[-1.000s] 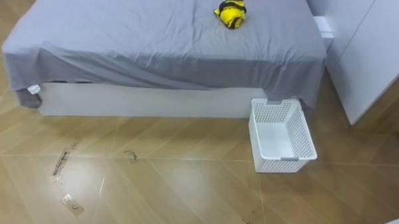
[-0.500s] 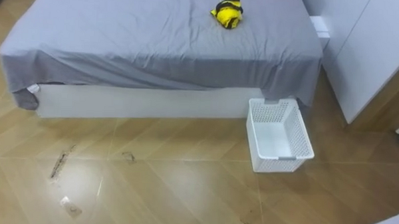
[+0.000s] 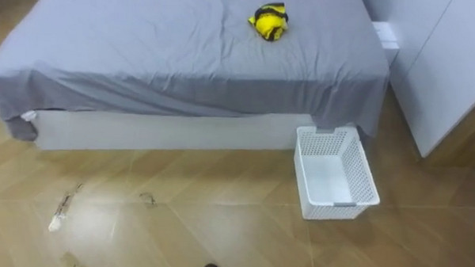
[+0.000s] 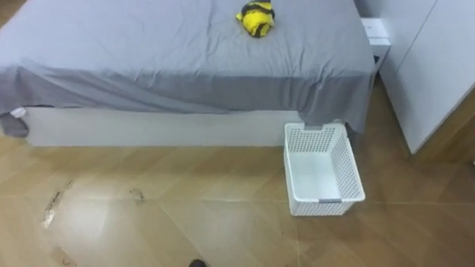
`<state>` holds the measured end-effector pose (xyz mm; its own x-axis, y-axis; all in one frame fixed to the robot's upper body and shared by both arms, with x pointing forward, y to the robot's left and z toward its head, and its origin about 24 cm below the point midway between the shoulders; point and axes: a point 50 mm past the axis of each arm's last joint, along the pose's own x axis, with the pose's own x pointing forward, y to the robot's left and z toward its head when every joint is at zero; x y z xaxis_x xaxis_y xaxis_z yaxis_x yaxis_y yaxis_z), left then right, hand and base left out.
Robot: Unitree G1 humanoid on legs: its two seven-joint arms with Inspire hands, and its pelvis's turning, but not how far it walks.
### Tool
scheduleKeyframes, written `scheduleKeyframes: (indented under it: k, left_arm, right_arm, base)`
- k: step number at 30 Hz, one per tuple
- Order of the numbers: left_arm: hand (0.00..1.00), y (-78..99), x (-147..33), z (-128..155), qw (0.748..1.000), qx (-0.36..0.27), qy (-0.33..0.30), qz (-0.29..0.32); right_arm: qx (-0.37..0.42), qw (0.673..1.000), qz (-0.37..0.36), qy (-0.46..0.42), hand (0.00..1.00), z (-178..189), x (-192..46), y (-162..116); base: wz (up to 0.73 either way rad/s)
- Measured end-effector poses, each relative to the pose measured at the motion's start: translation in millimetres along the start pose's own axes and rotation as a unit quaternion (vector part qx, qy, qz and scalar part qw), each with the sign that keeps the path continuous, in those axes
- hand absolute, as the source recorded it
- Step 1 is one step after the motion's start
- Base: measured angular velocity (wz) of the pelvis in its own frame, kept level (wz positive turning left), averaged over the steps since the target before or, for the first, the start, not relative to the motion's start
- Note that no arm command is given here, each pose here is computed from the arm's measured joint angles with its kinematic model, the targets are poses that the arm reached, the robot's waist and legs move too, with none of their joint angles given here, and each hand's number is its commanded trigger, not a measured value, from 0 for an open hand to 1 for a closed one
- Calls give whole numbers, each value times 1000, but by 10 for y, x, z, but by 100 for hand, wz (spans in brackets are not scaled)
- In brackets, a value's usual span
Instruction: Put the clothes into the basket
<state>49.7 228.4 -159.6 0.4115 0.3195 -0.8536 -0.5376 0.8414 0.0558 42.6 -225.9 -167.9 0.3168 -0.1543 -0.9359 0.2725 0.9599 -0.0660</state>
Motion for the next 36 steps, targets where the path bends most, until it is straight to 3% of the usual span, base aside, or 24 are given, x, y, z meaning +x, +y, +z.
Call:
scheduleKeyframes:
  k: [4, 11, 13, 18, 24, 26, 36]
  left_arm:
    - [0, 101, -30, -95, 1000, 6, 20, 10]
    - [0, 49, -31, -113, 998, 58, 23, 6]
    - [0, -54, 14, 11, 997, 77, 3, -12]
    - [0, -183, -15, -82, 991, 126, 19, -47]
    - [0, -80, -54, -170, 990, 127, 34, -46]
    - [0, 143, -115, -275, 990, 125, 53, -23]
    - [0, 167, -86, -160, 994, 110, 29, 4]
  right_arm:
    - [7, 1000, -2, -12, 0, 10, -7, -5]
    - [26, 999, -6, -41, 0, 173, 14, 20]
    - [41, 997, 0, -65, 0, 283, 17, 59]
    - [53, 992, -8, -117, 0, 528, 14, 91]
    - [72, 965, 11, -252, 0, 1246, -93, 199]
    - [69, 950, 43, -301, 0, 1475, -191, 332]
    - [45, 935, 46, -348, 0, 1682, -317, 404]
  base:
    - [-16]
    - [10]
    - [60]
    - [48]
    - [5]
    - [-29]
    - [6]
